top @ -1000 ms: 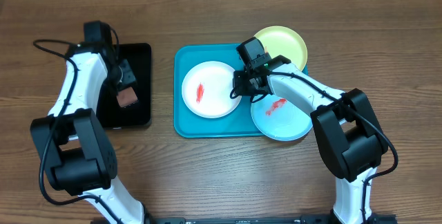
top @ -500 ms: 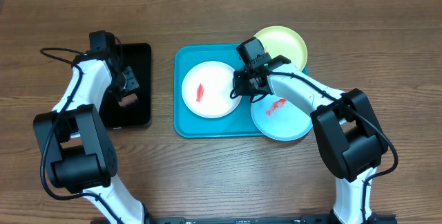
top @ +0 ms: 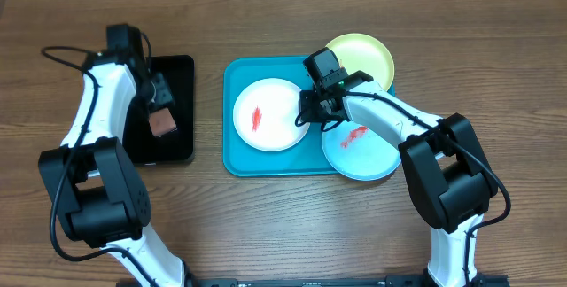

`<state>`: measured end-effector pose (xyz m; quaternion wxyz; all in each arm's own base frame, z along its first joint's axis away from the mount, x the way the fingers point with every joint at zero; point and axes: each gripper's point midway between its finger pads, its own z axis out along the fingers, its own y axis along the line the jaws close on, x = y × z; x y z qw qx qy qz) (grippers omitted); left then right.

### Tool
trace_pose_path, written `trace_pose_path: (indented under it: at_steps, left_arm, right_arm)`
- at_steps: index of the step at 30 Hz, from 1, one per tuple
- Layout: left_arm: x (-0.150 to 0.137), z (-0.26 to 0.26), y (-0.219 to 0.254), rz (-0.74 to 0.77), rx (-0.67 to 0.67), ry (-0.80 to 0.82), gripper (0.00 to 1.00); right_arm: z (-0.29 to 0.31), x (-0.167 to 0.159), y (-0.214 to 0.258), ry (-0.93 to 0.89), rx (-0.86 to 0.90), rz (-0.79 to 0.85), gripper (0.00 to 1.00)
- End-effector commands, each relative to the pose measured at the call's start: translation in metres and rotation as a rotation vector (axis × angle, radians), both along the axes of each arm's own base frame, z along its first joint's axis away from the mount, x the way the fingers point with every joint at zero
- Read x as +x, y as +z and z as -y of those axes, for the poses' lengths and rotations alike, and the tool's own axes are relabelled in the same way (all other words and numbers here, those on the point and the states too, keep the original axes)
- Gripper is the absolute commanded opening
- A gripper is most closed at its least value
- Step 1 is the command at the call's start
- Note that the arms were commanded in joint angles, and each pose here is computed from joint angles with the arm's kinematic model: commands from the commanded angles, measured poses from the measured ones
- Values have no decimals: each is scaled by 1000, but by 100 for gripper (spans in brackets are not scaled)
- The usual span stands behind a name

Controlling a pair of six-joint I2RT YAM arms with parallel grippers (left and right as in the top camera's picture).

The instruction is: Clean dirty plates on tray and stack at the side

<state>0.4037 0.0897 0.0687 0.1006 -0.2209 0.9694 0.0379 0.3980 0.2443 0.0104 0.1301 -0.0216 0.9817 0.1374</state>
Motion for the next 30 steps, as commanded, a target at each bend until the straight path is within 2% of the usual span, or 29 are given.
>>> trace_pose_path:
  at_steps: [1, 7, 15, 21, 30]
  left_arm:
    - [5, -9, 10, 10, 32, 7, 59]
    - [-5, -7, -4, -28, 25, 4, 53]
    - [-22, 1, -34, -64, -8, -6, 52]
    - [-19, 18, -44, -42, -86, -115, 52]
    - [-14, 11, -44, -23, -45, -109, 51]
  right_arm:
    - [2, -4, -4, 3, -18, -11, 4]
    - [2, -4, -4, 3, -18, -11, 4]
    - [2, -4, -4, 3, -18, -12, 4]
    - [2, -4, -4, 3, -18, -12, 4]
    - [2, -4, -4, 3, -18, -12, 4]
